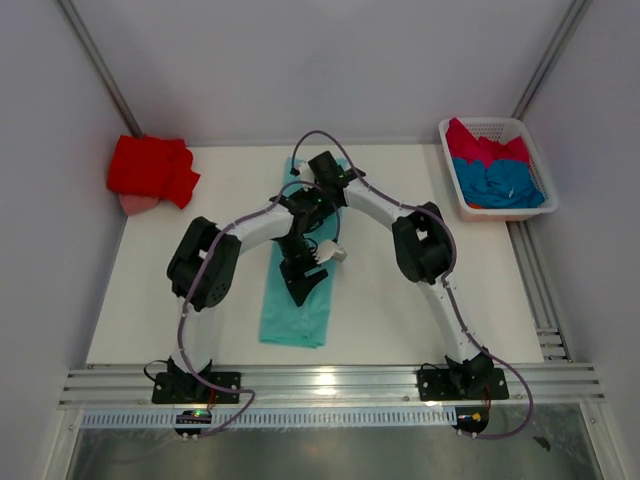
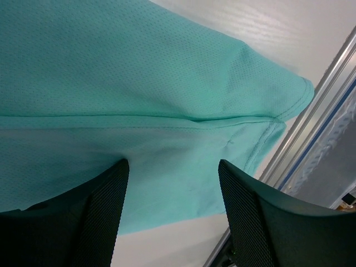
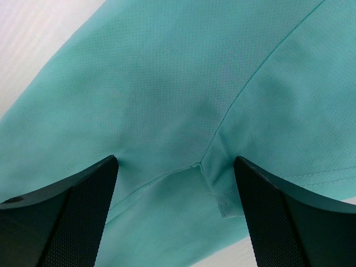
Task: Fold and stack the t-shirts
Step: Fold the tshirt
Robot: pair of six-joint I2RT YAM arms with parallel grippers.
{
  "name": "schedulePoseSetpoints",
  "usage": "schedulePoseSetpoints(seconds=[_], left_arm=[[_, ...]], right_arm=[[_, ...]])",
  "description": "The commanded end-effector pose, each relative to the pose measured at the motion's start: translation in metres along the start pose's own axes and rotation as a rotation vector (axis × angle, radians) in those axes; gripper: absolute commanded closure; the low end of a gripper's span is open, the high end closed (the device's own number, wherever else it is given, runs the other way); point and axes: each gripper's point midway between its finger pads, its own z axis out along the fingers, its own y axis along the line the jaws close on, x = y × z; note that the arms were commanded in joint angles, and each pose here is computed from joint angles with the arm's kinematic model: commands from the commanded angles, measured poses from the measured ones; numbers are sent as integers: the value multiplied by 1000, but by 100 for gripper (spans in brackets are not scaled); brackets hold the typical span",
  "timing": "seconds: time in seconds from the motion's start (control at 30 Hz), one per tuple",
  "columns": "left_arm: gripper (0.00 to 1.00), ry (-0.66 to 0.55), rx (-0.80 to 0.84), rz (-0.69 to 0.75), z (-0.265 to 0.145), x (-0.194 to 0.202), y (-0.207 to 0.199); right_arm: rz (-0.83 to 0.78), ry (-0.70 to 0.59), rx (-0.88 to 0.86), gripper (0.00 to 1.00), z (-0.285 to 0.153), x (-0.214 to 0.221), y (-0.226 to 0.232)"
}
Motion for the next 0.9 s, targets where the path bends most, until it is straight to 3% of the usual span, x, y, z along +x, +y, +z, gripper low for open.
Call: schedulePoseSetpoints(seconds=[0.0,0.23,0.87], left_arm=[[32,-91,-21,73,9,-47,11],[32,-88,-45,127,10,-80,3],[32,-120,12,124,17,-104,-26]], right_arm=[[3,73,58,11,-16,19,-8],[-6,86,71,11,-17,25,-16],[-44,43,123,11,-33,12,-24]])
